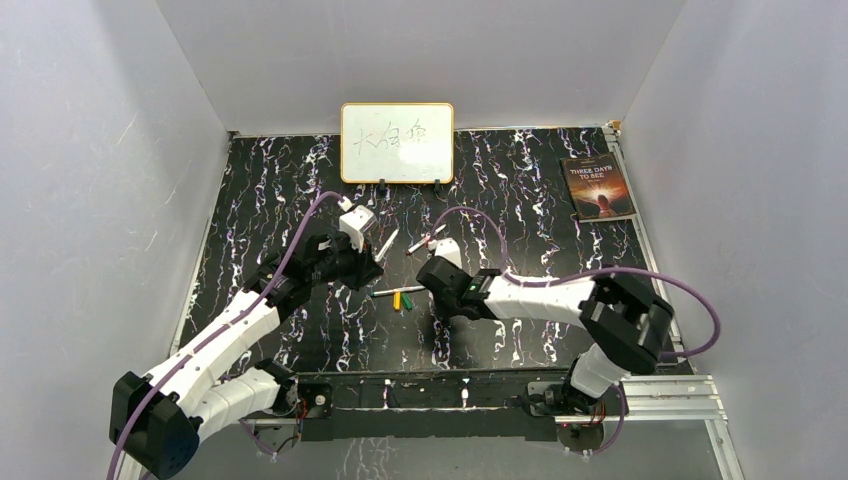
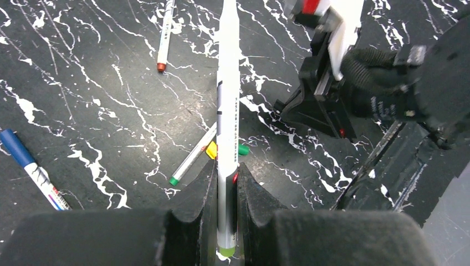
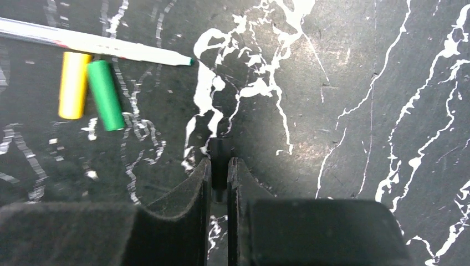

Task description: Insert the pens into the pen caps

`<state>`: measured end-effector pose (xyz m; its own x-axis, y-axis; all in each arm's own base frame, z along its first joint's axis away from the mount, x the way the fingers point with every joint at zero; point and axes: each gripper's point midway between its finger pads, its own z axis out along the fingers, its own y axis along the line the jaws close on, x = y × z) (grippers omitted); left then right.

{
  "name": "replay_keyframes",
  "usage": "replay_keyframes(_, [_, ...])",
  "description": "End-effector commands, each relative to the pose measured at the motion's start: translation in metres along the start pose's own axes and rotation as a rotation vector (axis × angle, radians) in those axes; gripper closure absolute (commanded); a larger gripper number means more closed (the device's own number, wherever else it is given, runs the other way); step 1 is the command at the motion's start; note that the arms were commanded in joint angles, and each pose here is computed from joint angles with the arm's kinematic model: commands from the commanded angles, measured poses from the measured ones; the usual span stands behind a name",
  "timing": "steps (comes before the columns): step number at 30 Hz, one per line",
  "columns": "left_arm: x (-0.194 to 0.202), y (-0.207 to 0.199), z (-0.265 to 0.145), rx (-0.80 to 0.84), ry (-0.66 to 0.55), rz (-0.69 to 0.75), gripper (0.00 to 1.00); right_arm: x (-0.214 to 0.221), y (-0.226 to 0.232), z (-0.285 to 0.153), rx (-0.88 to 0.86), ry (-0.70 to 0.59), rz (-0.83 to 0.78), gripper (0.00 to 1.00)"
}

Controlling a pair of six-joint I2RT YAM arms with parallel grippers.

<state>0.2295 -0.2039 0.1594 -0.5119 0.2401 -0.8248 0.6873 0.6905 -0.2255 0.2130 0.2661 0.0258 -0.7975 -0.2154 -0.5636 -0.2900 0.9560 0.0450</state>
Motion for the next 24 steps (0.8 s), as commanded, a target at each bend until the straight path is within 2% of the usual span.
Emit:
replay_keyframes(1, [-0.009, -0.018, -0.004, 0.092, -0.047, -0.041, 1.00, -0.058, 0.023, -0.039, -0.231, -0.179, 0.190, 1.00])
replay_keyframes(4, [-0.016, -0.040, -0.005, 0.203, -0.123, -0.129, 1.00, -0.097, 0.025, -0.079, -0.424, -0.314, 0.378, 1.00])
replay_keyframes(7, [-0.030, -0.062, -0.006, 0.313, -0.235, -0.320, 1.00, -0.132, 0.012, -0.127, -0.536, -0.513, 0.533, 1.00])
replay_keyframes(10, [-0.029, -0.087, -0.006, 0.373, -0.300, -0.399, 1.00, -0.159, -0.005, -0.162, -0.583, -0.658, 0.624, 1.00])
replay_keyframes(16, [-0.048, -0.136, -0.010, 0.511, -0.361, -0.487, 1.00, -0.192, -0.011, -0.188, -0.654, -0.735, 0.671, 1.00])
replay_keyframes(21, [-0.064, -0.143, -0.011, 0.505, -0.412, -0.525, 1.00, -0.207, -0.014, -0.202, -0.709, -0.778, 0.730, 1.00])
replay_keyframes(24, [-0.058, -0.142, -0.005, 0.496, -0.385, -0.533, 1.00, -0.208, -0.009, -0.208, -0.759, -0.770, 0.723, 1.00])
